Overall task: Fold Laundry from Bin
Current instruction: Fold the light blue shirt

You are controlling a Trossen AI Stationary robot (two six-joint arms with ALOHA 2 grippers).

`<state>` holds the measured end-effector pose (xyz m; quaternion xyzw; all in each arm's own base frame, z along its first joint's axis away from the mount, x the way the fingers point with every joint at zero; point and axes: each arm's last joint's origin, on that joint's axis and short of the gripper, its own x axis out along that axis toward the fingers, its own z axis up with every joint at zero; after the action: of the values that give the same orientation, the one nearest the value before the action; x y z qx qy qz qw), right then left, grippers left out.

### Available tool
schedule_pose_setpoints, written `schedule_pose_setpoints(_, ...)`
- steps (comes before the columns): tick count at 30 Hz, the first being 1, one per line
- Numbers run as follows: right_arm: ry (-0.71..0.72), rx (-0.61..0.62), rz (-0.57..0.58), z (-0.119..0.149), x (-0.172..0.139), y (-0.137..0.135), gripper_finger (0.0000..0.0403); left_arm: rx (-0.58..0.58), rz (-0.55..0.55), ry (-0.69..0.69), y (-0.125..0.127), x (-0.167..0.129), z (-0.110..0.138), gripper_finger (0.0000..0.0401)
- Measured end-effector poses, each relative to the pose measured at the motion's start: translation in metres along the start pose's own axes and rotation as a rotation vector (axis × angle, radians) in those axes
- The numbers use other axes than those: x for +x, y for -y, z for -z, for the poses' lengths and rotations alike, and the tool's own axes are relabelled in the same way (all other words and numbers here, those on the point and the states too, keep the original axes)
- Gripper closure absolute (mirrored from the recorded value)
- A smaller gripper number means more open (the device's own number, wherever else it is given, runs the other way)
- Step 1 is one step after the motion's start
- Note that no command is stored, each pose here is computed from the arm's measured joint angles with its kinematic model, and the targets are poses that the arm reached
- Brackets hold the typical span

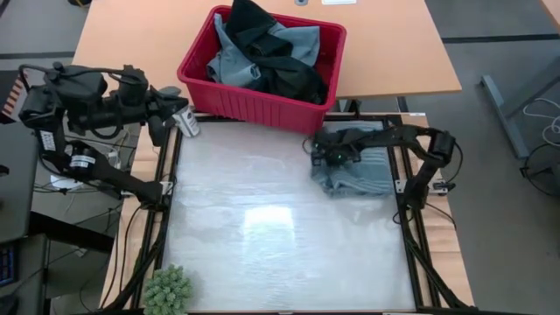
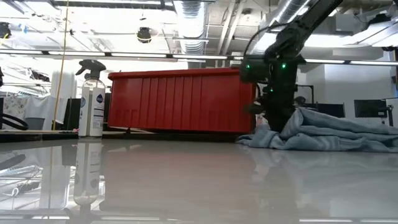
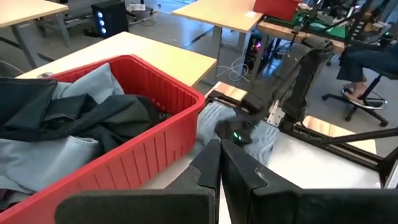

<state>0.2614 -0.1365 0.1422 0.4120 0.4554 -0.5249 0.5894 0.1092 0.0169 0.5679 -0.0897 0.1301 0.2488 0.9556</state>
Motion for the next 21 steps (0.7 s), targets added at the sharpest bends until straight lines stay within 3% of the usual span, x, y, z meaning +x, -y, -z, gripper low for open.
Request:
schedule_pose_setpoints(7,0.007,0.103,0.040,-0.030,-0.011,0.036,0.0387,-0.007,-0.001,-0.019,-0.001,0.000,0.002,0.0401)
schedule_pose_setpoints(14,0.125,0.030,-0.106,-0.032,-0.043,0.030,0.0374,0.017,-0.068,-0.003,-0.002,0.000,0.002,0.0401)
schedule_pose_setpoints(18,0.191,0.003,-0.196,-0.029,-0.073,0.022,0.0369,0.032,-0.171,0.023,-0.006,-0.001,0.001,0.0401)
schedule_pose_setpoints(21,0.280,-0.079,-0.308,-0.028,-0.104,0.011,0.0372,0.029,-0.187,0.029,-0.007,-0.002,0.001,0.0401)
